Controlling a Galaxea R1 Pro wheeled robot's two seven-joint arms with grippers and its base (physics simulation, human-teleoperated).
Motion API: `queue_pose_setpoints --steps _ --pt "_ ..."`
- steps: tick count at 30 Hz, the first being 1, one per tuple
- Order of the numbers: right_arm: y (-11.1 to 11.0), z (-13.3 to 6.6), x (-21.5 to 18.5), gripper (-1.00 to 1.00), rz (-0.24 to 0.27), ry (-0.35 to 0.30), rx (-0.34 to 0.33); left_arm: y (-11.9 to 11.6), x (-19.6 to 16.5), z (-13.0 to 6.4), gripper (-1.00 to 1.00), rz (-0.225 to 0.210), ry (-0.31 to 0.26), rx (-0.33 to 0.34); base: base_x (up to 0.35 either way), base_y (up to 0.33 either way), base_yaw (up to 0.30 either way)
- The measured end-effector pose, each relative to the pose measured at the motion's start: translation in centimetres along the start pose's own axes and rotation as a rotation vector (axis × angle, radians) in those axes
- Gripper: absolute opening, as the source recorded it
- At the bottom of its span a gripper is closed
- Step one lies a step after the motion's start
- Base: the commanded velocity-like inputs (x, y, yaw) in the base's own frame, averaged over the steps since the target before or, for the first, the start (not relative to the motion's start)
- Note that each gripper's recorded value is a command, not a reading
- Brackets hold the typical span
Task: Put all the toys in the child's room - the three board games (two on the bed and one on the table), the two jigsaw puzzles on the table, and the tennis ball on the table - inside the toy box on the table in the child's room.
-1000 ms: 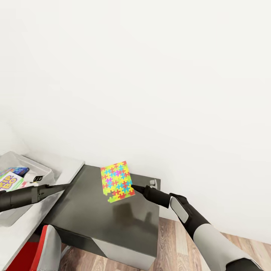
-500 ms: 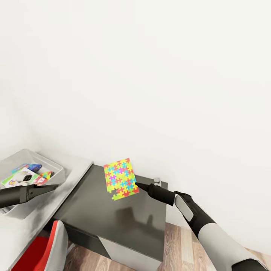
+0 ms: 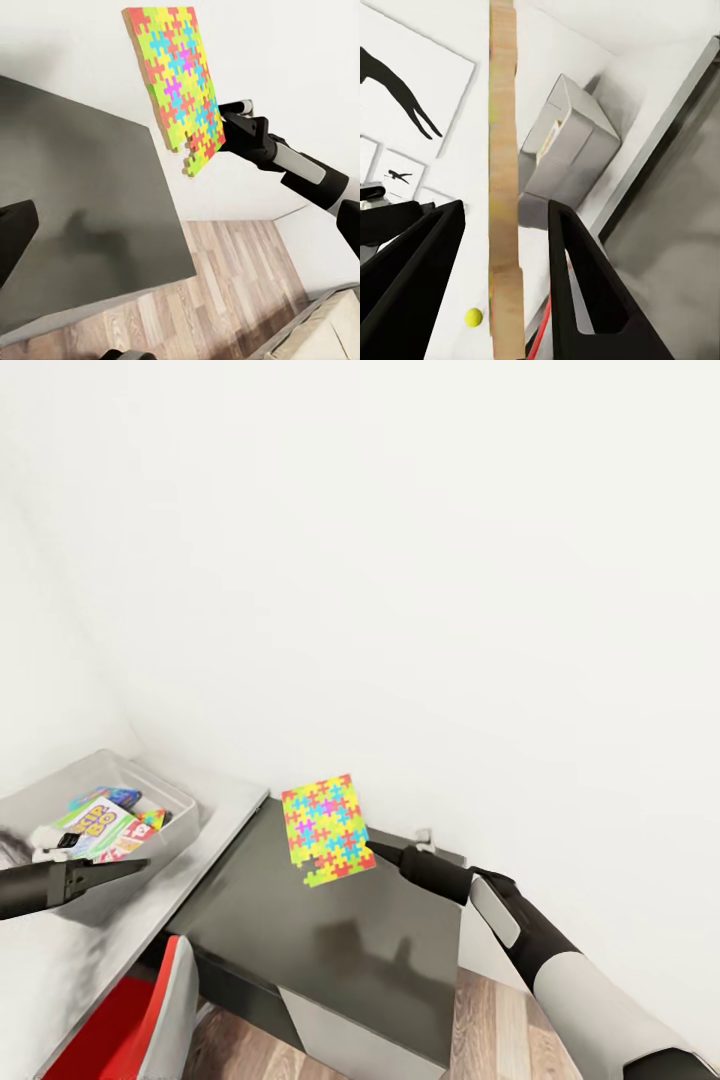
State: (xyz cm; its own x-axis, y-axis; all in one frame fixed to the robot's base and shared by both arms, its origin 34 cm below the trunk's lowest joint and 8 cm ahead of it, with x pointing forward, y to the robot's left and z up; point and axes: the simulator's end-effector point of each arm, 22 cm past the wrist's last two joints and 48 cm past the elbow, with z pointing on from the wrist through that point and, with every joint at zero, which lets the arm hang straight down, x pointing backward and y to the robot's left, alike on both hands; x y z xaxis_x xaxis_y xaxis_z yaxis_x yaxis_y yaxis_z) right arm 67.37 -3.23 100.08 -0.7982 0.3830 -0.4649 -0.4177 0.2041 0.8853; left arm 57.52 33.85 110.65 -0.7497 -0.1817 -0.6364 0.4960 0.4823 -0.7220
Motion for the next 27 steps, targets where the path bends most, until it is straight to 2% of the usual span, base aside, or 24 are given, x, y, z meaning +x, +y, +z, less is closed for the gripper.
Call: queue_pose_setpoints --steps 3,11,27 --pt "0.8 0.0 -0.4 -1.0 -0.029 -0.015 -0.026 -0.2 -0.1 -0.1 1.0 0.004 -0.002 0.0 0.0 0.0 0.154" --pt "1.5 -0.1 -0.8 -1.0 -0.049 -0.023 -0.04 -0.6 -0.4 -0.3 1.0 0.014 -0.008 0.002 0.0 0.0 0.154" --pt "1.7 -0.9 0.9 -1.0 -0.035 -0.019 -0.035 -1.6 -0.9 -0.7 1.0 0.034 -0.02 0.008 0.0 0.0 0.154"
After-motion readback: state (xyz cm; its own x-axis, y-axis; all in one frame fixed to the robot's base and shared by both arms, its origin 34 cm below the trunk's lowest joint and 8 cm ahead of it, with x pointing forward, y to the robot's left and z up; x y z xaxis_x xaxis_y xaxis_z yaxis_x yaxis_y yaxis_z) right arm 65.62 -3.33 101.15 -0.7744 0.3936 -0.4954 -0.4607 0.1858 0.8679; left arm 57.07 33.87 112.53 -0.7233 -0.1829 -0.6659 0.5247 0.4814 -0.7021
